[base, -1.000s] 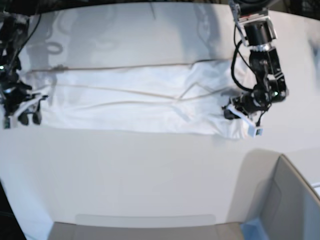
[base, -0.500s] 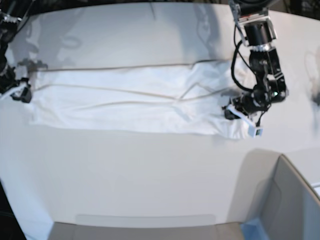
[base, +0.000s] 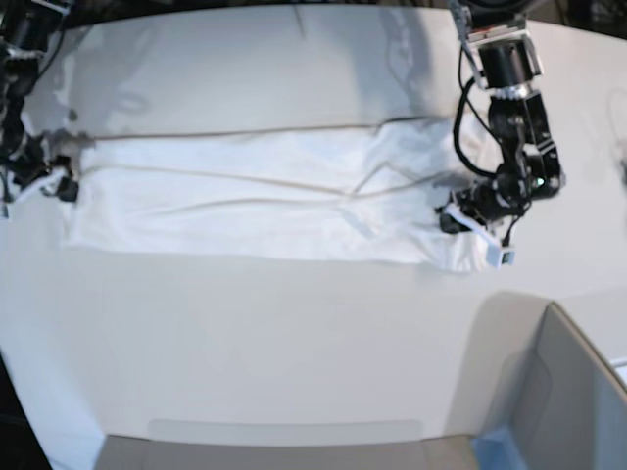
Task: Layout the t-shirt on the table in an organized manner, then fold the t-shirt properly
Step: 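Pull the folded strip taut with both grippers to flatten it, then lift the strip's collar end with the right gripper and fold it toward the hem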
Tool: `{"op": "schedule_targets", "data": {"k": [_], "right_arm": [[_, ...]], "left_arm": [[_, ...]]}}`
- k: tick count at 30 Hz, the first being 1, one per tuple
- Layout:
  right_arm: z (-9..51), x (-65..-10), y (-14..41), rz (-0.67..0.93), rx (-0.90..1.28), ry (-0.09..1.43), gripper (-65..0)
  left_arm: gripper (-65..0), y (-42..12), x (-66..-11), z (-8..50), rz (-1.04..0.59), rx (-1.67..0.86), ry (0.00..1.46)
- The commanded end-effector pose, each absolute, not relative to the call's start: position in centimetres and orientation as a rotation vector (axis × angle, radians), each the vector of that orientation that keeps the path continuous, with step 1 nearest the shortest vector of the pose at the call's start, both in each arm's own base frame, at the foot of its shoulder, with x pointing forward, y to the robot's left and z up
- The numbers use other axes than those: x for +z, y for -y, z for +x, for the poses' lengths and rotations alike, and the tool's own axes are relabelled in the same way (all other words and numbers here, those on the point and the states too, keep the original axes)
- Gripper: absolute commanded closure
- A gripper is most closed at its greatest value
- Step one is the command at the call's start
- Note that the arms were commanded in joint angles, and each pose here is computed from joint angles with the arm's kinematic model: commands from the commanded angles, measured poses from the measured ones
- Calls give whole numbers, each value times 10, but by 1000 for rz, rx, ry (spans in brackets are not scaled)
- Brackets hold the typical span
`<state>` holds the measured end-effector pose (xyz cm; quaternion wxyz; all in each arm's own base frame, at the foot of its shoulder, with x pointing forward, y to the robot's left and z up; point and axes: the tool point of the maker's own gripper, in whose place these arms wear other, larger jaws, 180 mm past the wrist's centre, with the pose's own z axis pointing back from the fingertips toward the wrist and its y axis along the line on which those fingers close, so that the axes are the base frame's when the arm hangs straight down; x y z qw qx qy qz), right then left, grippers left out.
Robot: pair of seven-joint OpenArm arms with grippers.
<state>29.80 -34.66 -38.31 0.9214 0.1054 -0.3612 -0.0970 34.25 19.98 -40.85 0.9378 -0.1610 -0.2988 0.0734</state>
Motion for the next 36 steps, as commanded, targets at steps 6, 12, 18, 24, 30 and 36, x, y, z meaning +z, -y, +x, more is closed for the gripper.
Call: {"op": "schedule_targets", "data": {"k": [6,12,18,24,30,36], "right_arm": [[309,-387,335,247,-161,727,-252],[320,-378,335,245,-151,754,-21],[337,-359,347,200,-123,791,0],[361,-319,345,92,-12,878,0],[368,-277,291,85,165,993,0],[362,-273,218,143,385,992,0]], "left_arm": [[-96,-203,-406,343,-308,143,598],[-96,-202,-407,339,-312,136,562],[-96,-197,-389,342,-305,103,594],[-96,-192,-343,353,-275,50,715],[-96,-193,-320,348,-238,16,784],[-96,-224,-335,323,-202,120,753]]}}
